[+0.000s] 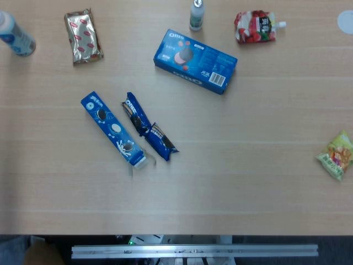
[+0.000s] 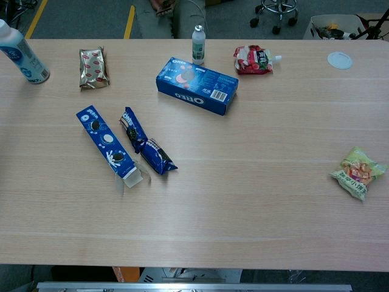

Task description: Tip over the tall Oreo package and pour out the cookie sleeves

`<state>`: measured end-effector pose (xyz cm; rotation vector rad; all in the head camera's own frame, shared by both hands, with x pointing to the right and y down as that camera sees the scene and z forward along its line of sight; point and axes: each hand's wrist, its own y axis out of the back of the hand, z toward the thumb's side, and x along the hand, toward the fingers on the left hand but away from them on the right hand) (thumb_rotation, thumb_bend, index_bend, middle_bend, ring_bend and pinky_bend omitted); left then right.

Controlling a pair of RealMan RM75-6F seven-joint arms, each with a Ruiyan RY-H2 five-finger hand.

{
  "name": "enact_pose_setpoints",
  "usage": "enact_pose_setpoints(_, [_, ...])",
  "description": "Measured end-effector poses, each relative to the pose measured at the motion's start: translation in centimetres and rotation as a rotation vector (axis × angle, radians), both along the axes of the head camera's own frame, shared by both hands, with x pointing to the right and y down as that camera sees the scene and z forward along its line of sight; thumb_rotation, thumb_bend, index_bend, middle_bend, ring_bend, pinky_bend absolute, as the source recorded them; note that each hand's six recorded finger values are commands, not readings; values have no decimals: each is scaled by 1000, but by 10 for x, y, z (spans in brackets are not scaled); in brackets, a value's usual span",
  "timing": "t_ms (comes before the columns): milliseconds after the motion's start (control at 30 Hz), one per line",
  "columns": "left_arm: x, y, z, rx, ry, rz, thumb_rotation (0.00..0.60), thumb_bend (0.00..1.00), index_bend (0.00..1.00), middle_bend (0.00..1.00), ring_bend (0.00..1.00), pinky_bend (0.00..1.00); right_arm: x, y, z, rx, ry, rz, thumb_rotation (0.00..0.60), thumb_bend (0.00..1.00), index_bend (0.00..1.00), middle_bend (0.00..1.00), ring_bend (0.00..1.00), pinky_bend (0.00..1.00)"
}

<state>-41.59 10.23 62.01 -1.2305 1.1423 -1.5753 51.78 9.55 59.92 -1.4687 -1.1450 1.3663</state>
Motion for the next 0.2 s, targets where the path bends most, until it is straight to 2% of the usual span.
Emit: enact_pose_setpoints(200, [3,6,3,-22,23,57,600,239,180,216,186,310,0,0,1,-2,1,-1,600,306,229,286,237,222])
